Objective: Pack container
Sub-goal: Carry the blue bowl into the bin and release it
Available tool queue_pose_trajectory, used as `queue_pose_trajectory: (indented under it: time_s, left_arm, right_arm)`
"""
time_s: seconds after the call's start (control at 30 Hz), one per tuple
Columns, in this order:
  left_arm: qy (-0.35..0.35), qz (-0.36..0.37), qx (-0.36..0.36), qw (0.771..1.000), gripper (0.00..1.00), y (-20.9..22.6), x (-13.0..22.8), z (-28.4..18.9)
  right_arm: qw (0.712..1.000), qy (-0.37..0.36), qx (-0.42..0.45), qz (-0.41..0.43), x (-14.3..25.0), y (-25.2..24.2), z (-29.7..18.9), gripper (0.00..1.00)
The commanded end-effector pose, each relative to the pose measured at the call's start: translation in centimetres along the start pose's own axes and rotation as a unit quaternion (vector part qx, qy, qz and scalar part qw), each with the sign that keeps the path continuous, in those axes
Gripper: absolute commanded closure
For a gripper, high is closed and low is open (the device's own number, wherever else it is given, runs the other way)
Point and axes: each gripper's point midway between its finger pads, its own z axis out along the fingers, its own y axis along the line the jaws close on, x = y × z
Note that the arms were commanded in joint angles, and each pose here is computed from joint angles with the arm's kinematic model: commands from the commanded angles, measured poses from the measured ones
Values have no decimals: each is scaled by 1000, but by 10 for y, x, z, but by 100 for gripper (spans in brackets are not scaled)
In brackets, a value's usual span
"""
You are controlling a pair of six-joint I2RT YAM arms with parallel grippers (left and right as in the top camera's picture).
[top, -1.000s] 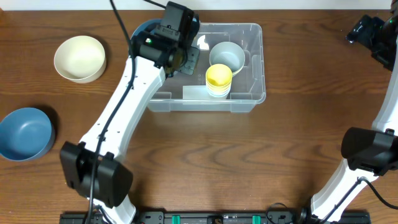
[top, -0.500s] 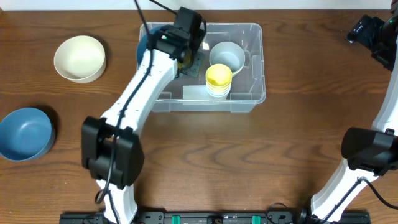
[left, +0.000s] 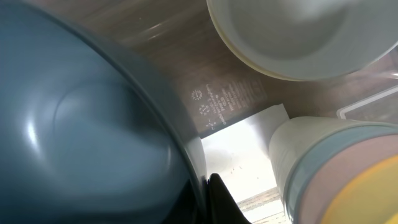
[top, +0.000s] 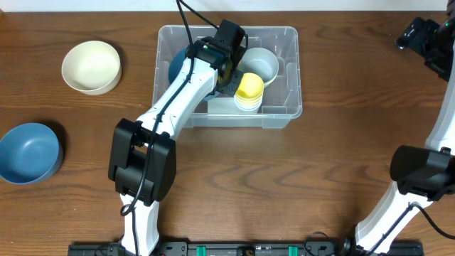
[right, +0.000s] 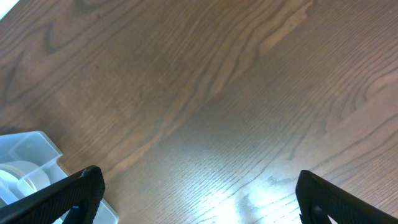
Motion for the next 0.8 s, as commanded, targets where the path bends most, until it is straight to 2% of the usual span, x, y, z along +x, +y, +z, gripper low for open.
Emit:
queue_pose_trajectory:
  time_s: [0.0, 0.03, 0.1, 0.13, 0.53, 0.77]
  left_arm:
    - [-7, 3, -8, 1000, 94, 3, -6, -1]
    - [-7, 3, -8, 1000, 93, 3, -6, -1]
    - [-7, 3, -8, 1000, 78, 3, -6, -1]
    - [-7, 3, -8, 1000, 76, 3, -6, -1]
    - [-4, -2, -10, 1000, 75, 8, -5, -2]
    - [-34, -76, -29, 996, 67, 56, -11, -44]
  right_arm:
    - [1000, -4, 3, 2, -2, -3, -1, 1]
    - [1000, -4, 3, 2, -2, -3, -1, 1]
    - [1000, -4, 3, 2, -2, -3, -1, 1]
    - [1000, -4, 3, 2, -2, -3, -1, 1]
    - [1000, -4, 3, 2, -2, -3, -1, 1]
    - [1000, -4, 3, 2, -2, -3, -1, 1]
